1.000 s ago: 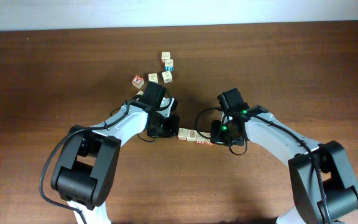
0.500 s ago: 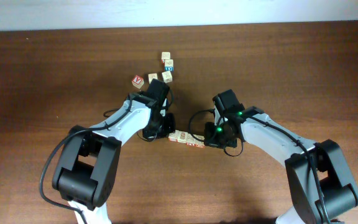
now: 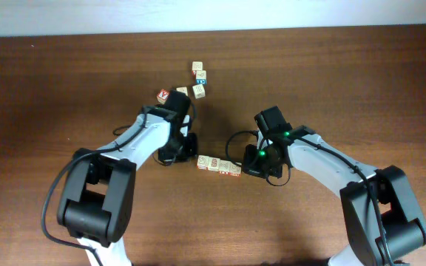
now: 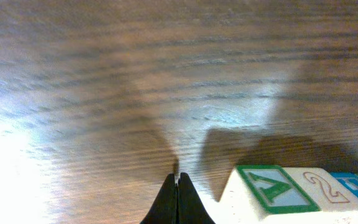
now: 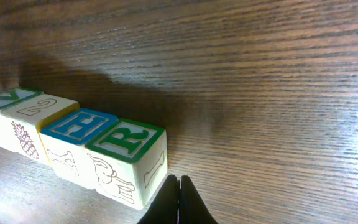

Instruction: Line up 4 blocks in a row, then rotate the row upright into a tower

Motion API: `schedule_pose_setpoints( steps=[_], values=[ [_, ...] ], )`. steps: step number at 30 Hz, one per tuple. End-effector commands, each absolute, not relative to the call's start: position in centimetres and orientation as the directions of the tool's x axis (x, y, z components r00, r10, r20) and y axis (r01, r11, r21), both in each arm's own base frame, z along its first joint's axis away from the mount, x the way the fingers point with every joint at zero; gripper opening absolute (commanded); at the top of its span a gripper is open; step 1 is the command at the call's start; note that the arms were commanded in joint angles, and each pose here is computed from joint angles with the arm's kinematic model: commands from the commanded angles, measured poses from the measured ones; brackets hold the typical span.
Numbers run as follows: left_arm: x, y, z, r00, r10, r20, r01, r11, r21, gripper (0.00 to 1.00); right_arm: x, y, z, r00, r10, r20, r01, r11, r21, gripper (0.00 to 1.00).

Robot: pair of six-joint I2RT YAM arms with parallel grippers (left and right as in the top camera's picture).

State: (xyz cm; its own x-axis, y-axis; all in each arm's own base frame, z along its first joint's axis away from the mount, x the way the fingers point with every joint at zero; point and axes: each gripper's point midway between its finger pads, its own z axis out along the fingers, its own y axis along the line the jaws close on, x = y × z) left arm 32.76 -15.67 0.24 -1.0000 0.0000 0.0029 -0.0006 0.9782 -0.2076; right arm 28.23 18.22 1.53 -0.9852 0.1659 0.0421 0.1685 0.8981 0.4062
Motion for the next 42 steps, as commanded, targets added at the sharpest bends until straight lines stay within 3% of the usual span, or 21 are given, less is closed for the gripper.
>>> schedule_pose_setpoints(
  steps=[1,5,9,14,24,36,42],
  values=[
    [33.8,-18.3,2.5,-0.973,0.212,-0.090,0.228,0.831,-0.508,0.00,28.9,18.5,1.8,-0.991,0.131,0.017,0.126,0.896,0.427,0.04],
    [33.0,-18.1,3.1,-0.970,0.231,-0.074,0.231,0.782,-0.580,0.00,28.9,18.6,1.8,-0.991,0.131,0.016,0.125,0.894,0.430,0.04],
    [32.9,-15.4,1.5,-0.983,0.184,-0.015,0.173,0.886,-0.431,0.00,28.9,18.6,1.8,-0.991,0.131,0.016,0.125,0.894,0.430,0.04],
    [31.9,-18.7,1.5,-0.964,0.262,-0.039,0.252,0.864,-0.435,0.00,28.9,18.6,1.8,-0.991,0.131,0.015,0.125,0.894,0.430,0.04],
    [31.9,-18.7,1.5,-0.968,0.249,-0.033,0.238,0.867,-0.437,0.00,28.8,18.8,1.9,-0.992,0.127,0.019,0.123,0.891,0.437,0.04],
    [32.1,-18.7,1.5,-0.968,0.249,-0.041,0.242,0.866,-0.437,0.00,29.7,22.8,7.6,-0.988,0.000,-0.154,-0.081,0.851,0.518,0.04],
    [32.0,-18.7,1.5,-0.968,0.249,-0.036,0.240,0.867,-0.437,0.00,29.6,21.0,5.5,-0.993,0.041,-0.112,-0.010,0.905,0.425,0.04]
  ],
)
